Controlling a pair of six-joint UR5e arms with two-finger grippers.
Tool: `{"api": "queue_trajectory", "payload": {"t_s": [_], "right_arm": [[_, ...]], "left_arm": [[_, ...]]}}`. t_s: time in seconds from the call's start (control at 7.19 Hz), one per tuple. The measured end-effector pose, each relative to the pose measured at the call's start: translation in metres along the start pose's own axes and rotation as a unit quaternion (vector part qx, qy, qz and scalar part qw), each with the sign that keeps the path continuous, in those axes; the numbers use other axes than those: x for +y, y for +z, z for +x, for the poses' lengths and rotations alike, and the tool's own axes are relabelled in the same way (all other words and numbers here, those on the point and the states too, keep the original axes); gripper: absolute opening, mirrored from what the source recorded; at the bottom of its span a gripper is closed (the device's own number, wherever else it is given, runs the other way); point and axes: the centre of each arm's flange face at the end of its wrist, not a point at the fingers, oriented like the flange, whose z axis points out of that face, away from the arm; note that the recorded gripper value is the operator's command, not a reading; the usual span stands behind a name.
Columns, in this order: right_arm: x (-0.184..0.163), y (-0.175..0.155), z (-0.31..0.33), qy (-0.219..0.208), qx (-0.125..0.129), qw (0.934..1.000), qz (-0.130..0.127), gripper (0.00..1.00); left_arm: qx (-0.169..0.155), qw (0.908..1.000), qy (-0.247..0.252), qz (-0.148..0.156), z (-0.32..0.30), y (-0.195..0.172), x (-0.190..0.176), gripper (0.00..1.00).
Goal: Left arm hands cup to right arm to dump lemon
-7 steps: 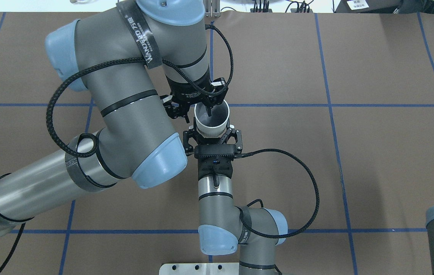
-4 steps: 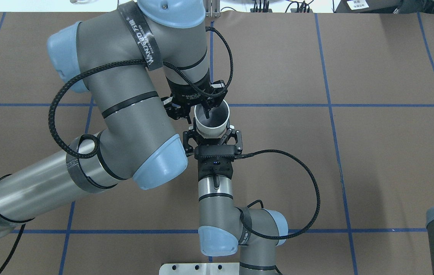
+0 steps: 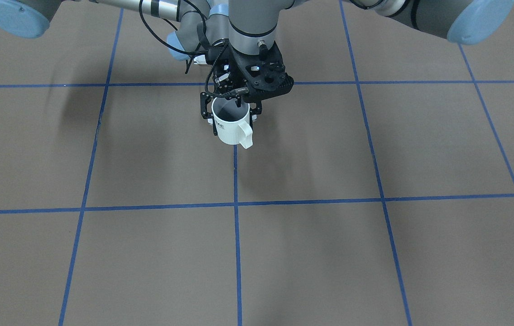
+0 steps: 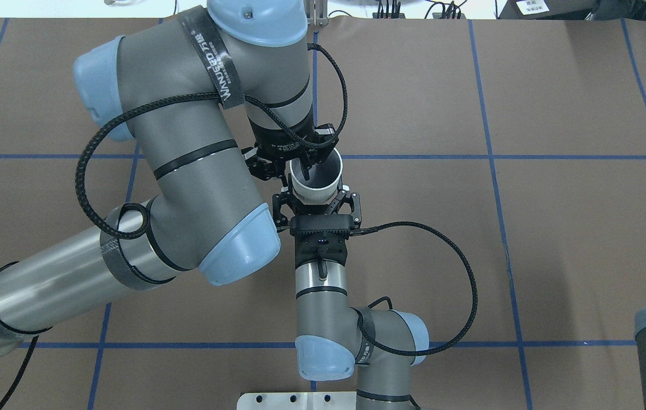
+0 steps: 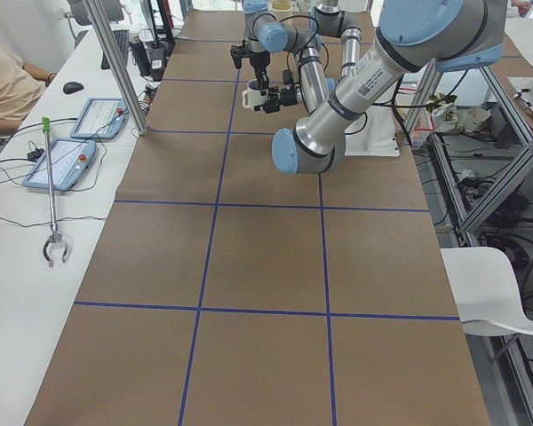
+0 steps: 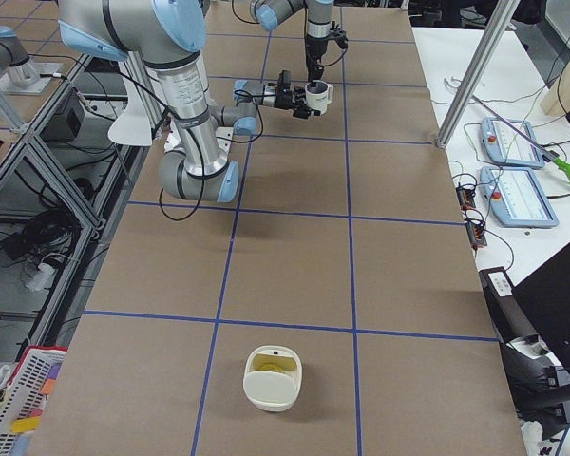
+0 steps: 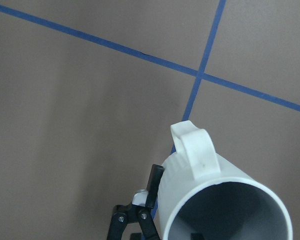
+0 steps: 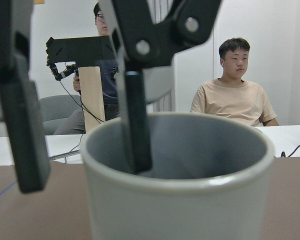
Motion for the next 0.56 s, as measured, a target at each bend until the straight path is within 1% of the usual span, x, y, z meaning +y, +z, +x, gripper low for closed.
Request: {"api": "queue_trajectory", "payload": {"t_s": [0.14, 0.42, 0.56], "right_arm": [[-0.001, 0.0, -0.0002, 0.001, 0.0, 1.0, 0.0, 0.22], [-0.0026, 0.0009, -0.0001, 0.002, 0.0, 1.0, 0.001, 0.22], [-0.0029, 0.0011, 0.0, 0.002, 0.0, 1.0, 0.001, 0.25]], "left_arm": [[0.0, 1.0, 0.0, 0.0, 0.0001, 0.0002, 0.0002, 0.34], [-0.001, 1.0, 0.0, 0.0, -0.0001, 0.0006, 0.0003, 0.09], [-0.001, 1.0, 0.0, 0.0, -0.0001, 0.0007, 0.0004, 0.0]]}}
